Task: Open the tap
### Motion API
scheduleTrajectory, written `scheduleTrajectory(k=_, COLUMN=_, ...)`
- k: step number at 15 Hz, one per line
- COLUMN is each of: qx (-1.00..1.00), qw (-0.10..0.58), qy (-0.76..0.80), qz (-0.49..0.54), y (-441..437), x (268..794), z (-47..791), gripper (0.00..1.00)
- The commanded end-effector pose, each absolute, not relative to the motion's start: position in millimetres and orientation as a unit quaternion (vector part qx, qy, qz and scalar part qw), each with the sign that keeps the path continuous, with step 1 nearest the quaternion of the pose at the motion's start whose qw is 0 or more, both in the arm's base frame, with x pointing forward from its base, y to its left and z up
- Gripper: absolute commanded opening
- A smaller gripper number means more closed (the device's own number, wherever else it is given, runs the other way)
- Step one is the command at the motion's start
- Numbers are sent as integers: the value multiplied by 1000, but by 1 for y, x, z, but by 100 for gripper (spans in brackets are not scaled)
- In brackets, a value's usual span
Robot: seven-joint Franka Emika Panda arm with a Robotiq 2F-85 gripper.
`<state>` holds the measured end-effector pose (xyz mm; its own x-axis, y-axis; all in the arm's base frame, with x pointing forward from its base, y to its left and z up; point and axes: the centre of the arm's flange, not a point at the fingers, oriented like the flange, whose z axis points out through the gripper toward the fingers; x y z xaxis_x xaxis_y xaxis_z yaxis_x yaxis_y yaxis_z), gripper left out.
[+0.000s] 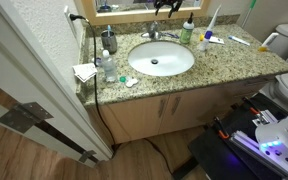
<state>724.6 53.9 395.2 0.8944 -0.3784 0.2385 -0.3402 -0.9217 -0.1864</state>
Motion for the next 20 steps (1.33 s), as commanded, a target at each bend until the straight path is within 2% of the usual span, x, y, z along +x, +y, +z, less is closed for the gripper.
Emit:
scheduleTrajectory(k=1, qx=-974, qw=45, qy=168, qz=-144, y=61, x=735, z=365, gripper=100)
scheduleTrajectory(k=3, qx=-973, qw=29, qy=165, qz=-159, y=63, x=739, z=353, gripper=100)
scheduleTrajectory(k=4, qx=-975, qw=43, qy=168, qz=-142, y=61, x=730, z=364, gripper=100)
scheduleTrajectory(k=7, qx=-976, qw=29, qy=164, qz=-143, y=62, x=735, z=348, gripper=100)
scheduleTrajectory(k=18, qx=-968, qw=30, qy=149, qz=-201, y=68, x=753, z=328, gripper=100)
scheduleTrajectory(k=19, qx=-968, qw=26, qy=146, qz=-202, y=68, x=753, z=326, gripper=75)
scheduleTrajectory(k=20, qx=-968, qw=26, qy=145, qz=-203, y=68, x=753, z=326, gripper=74)
